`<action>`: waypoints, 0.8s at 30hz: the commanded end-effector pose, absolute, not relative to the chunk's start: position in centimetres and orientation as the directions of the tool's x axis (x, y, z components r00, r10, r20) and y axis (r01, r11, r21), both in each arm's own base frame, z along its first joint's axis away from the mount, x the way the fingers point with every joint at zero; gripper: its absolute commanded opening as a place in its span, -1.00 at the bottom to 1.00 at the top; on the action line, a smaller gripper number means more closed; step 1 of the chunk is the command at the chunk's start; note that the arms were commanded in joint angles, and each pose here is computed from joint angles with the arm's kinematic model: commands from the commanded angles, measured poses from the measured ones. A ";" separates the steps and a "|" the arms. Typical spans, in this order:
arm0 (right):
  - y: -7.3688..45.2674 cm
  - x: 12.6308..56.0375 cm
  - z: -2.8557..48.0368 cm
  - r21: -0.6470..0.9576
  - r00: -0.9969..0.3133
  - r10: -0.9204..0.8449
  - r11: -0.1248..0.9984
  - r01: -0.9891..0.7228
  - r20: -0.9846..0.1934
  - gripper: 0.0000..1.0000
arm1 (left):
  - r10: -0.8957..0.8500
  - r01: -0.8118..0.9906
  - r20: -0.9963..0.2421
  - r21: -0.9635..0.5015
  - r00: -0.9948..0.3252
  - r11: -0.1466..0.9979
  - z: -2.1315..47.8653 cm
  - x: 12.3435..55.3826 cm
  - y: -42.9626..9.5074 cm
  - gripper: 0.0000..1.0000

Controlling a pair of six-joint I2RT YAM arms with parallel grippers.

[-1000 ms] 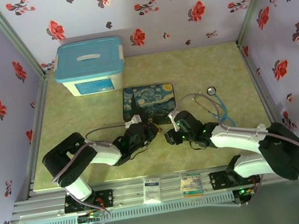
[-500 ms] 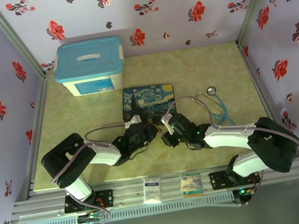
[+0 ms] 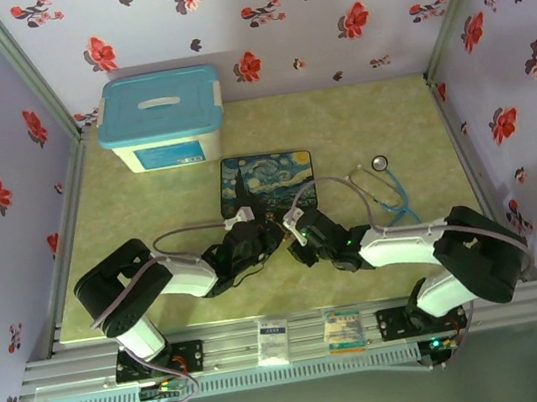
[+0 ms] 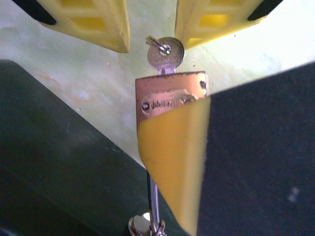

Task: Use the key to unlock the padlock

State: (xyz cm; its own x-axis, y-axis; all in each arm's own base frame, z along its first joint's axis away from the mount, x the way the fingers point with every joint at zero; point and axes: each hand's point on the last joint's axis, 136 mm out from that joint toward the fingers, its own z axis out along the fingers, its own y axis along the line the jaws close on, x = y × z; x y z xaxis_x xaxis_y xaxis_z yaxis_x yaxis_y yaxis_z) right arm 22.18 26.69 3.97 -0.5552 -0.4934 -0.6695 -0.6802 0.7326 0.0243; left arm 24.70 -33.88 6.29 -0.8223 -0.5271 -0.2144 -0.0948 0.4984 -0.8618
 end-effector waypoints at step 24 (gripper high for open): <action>28.0 22.8 4.6 0.028 -0.522 -0.429 0.753 -0.658 -0.737 -0.51 | -0.521 -0.058 -0.203 -0.896 -0.829 0.441 8.5 24.7 -35.2 -1.00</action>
